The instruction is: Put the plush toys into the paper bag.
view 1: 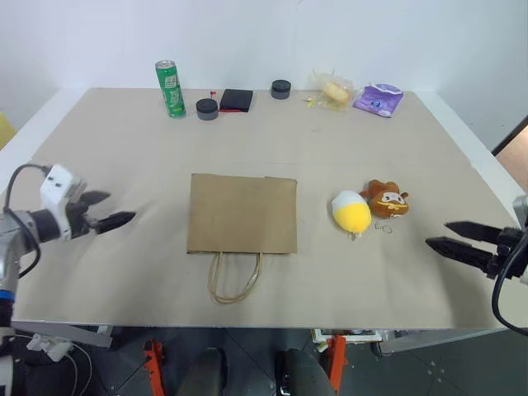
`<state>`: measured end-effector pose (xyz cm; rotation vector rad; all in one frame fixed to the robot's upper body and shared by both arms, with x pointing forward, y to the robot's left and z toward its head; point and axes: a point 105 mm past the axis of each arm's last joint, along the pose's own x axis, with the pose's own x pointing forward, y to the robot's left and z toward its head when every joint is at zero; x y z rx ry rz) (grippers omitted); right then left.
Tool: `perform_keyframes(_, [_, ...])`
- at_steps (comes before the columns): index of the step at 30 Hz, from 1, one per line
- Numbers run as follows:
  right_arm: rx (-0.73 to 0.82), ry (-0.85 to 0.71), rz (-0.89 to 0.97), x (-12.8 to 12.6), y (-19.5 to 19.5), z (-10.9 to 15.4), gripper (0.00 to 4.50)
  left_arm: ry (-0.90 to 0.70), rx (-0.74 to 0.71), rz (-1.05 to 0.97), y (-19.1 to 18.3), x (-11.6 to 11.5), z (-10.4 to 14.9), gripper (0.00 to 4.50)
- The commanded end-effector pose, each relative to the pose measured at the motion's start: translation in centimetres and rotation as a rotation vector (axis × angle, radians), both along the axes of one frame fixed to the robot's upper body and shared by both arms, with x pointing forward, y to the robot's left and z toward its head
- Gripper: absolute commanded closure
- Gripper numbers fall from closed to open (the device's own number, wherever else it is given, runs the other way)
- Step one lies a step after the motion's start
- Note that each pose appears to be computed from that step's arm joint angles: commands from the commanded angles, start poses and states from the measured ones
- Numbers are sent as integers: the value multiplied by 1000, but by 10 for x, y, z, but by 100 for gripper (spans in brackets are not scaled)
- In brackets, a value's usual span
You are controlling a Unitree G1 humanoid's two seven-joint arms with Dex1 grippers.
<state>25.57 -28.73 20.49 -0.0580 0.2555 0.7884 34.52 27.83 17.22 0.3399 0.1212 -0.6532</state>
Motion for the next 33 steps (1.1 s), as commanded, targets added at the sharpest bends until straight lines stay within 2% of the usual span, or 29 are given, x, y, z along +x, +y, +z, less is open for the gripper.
perform_keyframes(1, [-24, -54, 346, -29, 65, 26, 0, -243, 146, -142, -25, 3, 30, 2])
perform_keyframes(5, [-78, -137, 498, -39, 113, 36, 0, -617, 239, -332, -67, -12, 68, 2])
perform_keyframes(8, [-93, -208, 512, -37, 128, 44, 0, -810, 311, -455, -85, -34, 69, 2])
perform_keyframes(10, [-104, -240, 498, -33, 134, 46, 0, -840, 349, -532, -91, -45, 57, 2])
perform_keyframes(14, [-94, -283, 520, -33, 151, 47, 0, -855, 452, -751, -107, -72, 14, 2])
perform_keyframes(21, [-66, -298, 497, -32, 159, 44, 0, -901, 474, -829, -121, -73, -7, 2])
perform_keyframes(26, [-60, -302, 484, -32, 160, 44, 0, -908, 474, -837, -126, -68, -11, 2])
perform_keyframes(33, [-60, -297, 471, -33, 160, 42, 0, -858, 481, -905, -140, -68, -34, 2])
